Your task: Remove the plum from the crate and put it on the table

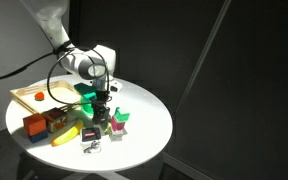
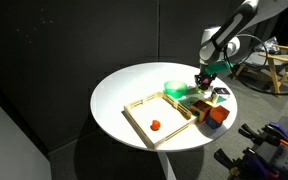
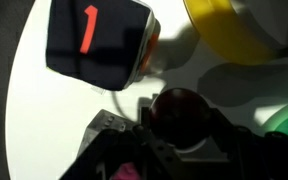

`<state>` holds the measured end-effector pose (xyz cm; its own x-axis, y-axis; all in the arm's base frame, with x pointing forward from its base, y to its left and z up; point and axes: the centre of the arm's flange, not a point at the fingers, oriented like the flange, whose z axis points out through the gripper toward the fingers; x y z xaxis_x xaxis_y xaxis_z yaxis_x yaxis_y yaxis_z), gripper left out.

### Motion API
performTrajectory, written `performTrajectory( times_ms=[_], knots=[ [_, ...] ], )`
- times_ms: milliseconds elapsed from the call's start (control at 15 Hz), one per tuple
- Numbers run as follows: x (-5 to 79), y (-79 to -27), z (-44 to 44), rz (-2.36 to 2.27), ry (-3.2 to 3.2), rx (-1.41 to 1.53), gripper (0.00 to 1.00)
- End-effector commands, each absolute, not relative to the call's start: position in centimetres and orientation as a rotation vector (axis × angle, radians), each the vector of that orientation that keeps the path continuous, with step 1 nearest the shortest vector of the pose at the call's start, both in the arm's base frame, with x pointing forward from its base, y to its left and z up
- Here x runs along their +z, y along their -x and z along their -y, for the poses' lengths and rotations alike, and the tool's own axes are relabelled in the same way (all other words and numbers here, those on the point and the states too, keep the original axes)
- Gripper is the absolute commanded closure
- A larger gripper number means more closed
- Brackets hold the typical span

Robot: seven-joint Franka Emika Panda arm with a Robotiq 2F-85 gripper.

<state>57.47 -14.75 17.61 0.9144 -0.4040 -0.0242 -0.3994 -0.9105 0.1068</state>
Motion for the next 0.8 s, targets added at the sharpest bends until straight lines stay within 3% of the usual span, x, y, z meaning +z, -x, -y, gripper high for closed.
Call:
performTrajectory(
  times_ms=[0,600,667,733],
  knots=[
    [16.9,-57.8,15.0,0.625,-2.989,-0.064,0.65],
    [15.6,-57.4,14.4,0.602,-2.989,-0.096,0.65],
    [15.5,-57.4,14.4,0.601,-2.989,-0.099,0.15],
    [15.5,-57.4,14.4,0.600,-2.989,-0.102,0.15]
  ],
)
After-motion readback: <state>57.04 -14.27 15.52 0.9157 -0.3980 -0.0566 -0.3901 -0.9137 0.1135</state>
